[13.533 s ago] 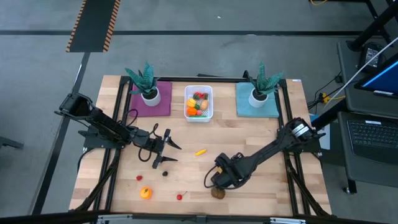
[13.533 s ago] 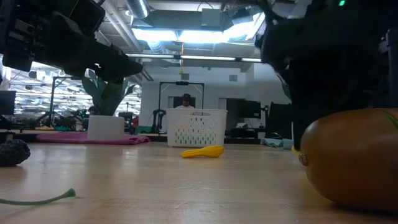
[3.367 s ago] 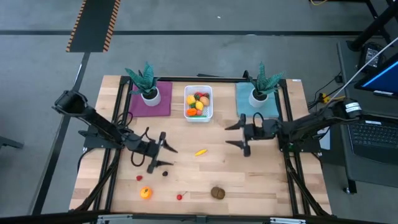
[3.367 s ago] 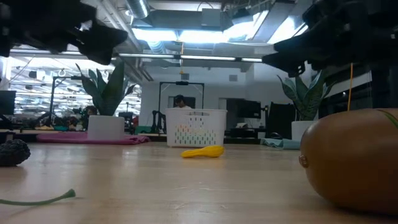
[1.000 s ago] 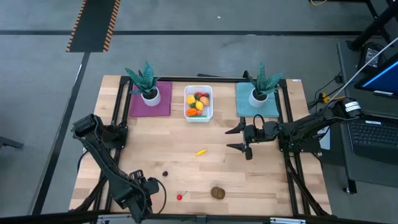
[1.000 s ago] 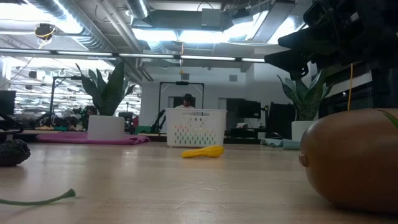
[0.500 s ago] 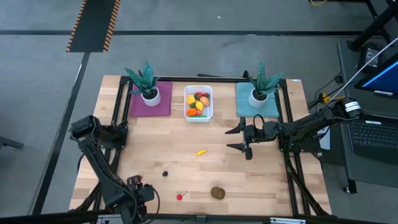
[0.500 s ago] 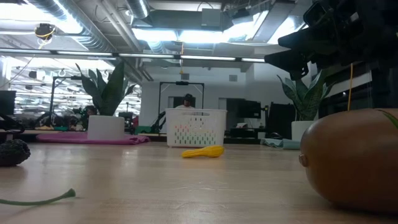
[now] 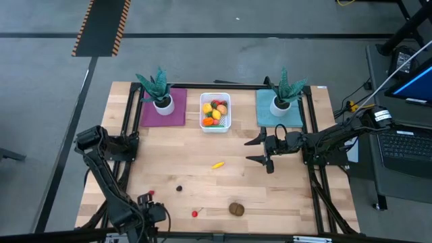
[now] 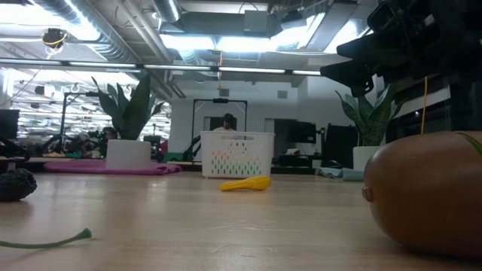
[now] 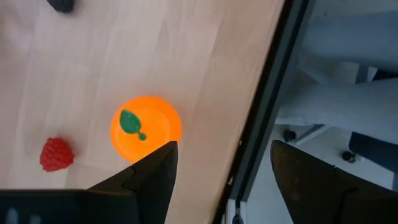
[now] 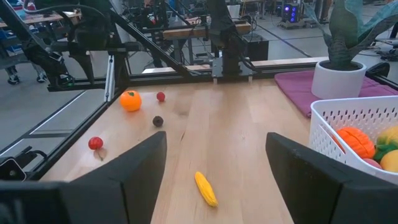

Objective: Pick and placing Produce into tupperware
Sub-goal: Put the orange into the white bin

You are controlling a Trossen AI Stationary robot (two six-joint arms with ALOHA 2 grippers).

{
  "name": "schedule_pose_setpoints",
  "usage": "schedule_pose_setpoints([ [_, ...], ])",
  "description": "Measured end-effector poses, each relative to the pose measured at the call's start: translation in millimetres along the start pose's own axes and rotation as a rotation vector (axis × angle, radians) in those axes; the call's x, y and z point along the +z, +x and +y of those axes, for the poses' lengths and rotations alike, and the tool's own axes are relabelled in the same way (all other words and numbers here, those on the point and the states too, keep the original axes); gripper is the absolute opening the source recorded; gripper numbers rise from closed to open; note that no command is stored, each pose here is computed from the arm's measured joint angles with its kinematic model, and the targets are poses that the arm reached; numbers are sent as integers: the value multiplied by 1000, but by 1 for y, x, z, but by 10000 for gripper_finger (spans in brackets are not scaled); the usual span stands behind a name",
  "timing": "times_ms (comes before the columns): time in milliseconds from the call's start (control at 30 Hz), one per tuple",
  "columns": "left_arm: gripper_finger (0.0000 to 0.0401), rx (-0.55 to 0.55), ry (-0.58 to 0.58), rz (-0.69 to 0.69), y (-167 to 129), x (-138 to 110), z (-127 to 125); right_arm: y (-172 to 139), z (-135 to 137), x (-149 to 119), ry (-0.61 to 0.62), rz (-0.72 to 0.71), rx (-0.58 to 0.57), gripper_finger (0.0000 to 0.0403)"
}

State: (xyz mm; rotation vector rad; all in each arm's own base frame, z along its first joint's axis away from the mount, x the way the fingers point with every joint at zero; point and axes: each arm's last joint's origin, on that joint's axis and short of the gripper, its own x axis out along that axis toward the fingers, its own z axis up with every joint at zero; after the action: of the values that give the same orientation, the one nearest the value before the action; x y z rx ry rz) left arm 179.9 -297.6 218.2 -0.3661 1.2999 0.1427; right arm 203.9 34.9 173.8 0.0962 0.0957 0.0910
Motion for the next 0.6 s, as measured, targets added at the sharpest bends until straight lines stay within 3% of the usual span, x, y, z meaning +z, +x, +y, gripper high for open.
schedule_pose_setpoints([
  [267, 247, 35, -67, -91, 0, 3, 3, 0, 0, 0, 0, 0, 0, 275],
  [600, 247, 130, -197, -78, 12, 11, 20, 0, 0, 0, -4, 0, 0, 275],
])
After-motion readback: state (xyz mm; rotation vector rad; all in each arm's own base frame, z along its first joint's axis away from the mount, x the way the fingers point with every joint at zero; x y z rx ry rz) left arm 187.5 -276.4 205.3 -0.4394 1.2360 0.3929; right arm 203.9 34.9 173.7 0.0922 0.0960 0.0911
